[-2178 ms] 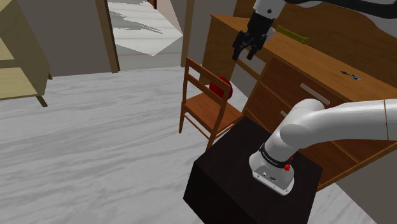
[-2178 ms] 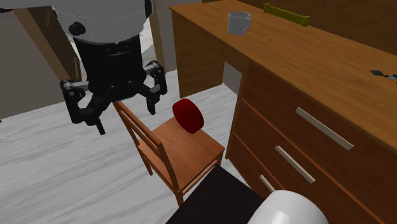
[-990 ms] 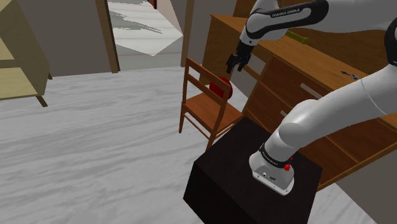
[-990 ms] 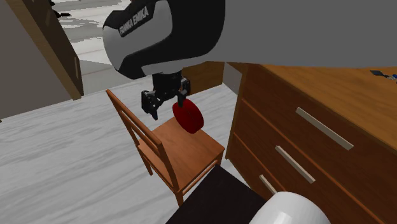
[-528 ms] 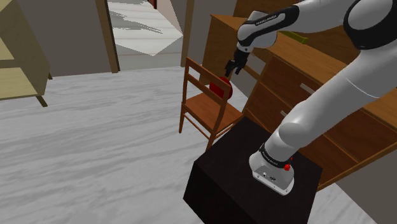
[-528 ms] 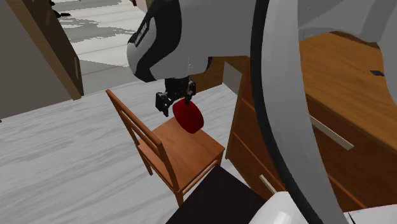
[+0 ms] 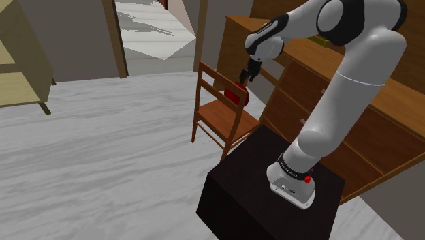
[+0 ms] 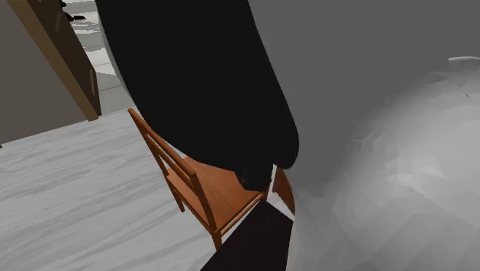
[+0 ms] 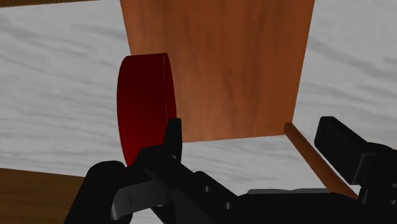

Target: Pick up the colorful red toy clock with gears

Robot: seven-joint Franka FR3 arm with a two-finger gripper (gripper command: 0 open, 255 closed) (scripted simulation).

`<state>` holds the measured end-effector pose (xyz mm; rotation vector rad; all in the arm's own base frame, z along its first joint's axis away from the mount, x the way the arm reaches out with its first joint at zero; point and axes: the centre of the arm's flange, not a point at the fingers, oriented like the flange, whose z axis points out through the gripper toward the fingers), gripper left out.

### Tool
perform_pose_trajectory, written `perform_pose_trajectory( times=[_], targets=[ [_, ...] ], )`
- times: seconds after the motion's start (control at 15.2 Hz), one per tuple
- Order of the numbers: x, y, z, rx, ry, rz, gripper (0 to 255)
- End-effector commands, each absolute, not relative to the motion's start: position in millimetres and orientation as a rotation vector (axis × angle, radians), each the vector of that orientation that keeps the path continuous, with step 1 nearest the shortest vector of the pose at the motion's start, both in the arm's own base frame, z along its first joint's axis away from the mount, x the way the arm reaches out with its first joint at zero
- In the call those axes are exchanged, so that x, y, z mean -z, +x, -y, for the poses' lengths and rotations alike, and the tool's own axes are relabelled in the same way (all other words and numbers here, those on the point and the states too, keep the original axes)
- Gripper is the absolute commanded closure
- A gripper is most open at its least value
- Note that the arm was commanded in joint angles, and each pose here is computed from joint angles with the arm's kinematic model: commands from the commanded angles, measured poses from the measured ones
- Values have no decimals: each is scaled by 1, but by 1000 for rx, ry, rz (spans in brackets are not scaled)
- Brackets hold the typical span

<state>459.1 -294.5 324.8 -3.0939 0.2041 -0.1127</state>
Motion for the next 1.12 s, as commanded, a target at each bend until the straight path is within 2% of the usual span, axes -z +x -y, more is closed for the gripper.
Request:
perform_pose_trajectory(
  times=[0.0, 0.59, 1.06],
  targets=[
    [-306, 470, 312, 114, -3098, -194, 0],
    [-234, 519, 391, 115, -3116, -158, 0],
    [-200, 521, 393, 115, -3117, -157, 0]
  ],
)
